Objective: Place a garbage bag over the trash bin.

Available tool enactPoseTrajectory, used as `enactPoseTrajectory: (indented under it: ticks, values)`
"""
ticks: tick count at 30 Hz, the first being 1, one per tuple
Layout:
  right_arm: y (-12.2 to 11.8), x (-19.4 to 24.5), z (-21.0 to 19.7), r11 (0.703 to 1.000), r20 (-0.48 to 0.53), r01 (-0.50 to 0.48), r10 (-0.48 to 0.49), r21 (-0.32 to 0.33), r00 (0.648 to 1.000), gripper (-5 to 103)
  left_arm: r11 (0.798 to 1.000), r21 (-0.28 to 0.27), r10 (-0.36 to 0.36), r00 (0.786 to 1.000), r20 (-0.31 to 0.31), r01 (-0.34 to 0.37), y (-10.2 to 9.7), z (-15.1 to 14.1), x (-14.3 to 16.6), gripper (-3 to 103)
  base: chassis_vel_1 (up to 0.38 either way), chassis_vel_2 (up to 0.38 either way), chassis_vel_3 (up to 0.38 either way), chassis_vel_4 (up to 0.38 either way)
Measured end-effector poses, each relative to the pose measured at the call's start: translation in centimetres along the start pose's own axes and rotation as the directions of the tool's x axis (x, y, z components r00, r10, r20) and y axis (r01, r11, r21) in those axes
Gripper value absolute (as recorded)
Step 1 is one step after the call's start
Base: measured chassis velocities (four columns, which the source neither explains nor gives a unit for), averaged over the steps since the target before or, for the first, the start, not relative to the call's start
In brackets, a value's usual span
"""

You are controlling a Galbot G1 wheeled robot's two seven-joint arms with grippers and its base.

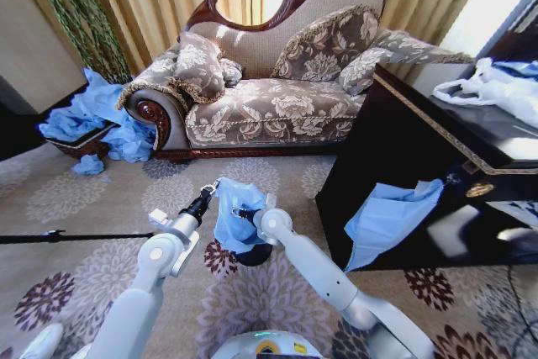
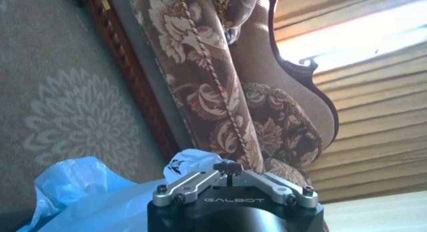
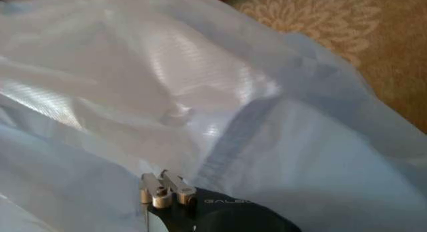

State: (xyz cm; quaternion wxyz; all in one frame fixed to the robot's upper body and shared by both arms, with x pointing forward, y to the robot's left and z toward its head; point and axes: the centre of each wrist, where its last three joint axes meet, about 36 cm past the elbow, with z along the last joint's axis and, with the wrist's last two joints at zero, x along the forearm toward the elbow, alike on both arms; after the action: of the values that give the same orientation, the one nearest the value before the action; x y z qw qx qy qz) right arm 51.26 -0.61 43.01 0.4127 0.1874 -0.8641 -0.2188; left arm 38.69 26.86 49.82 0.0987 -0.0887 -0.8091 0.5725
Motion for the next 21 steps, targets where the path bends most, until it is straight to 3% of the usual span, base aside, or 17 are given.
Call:
enactPoseTrajectory:
  ticks: [5, 9, 11, 19, 21]
  values:
    - [-0.5, 0.1, 0.7, 0.999, -0.016, -0.041, 0.041, 0.018, 0.999, 73, 1.000, -0.004, 0.013, 1.000, -0.001, -0.013, -0.3, -0.1, 0.1, 0, 0.000, 0.000, 0.000, 0.000]
    - [-0.5, 1.1, 0.6, 0.997, -0.024, -0.069, 0.069, 0.024, 0.997, 52, 1.000, 0.001, 0.018, 1.000, -0.004, -0.018, -0.4, 0.1, 0.0, 0, 0.000, 0.000, 0.000, 0.000]
    - [-0.5, 1.4, 0.6, 0.997, -0.026, -0.071, 0.071, 0.024, 0.997, 52, 1.000, 0.003, 0.018, 1.000, -0.006, -0.018, -0.3, 0.3, 0.0, 0, 0.000, 0.000, 0.000, 0.000]
    - [-0.7, 4.5, 0.0, 0.992, 0.013, -0.096, 0.096, 0.077, 0.995, 14, 1.000, 0.000, 0.027, 1.000, -0.008, -0.027, -0.6, 0.3, -0.2, 0, 0.000, 0.000, 0.000, 0.000]
    - [-0.5, 5.0, 0.0, 0.992, 0.017, -0.092, 0.091, 0.081, 0.996, 14, 1.000, 0.000, 0.027, 1.000, -0.009, -0.027, -0.6, 0.3, -0.2, 0, 0.000, 0.000, 0.000, 0.000]
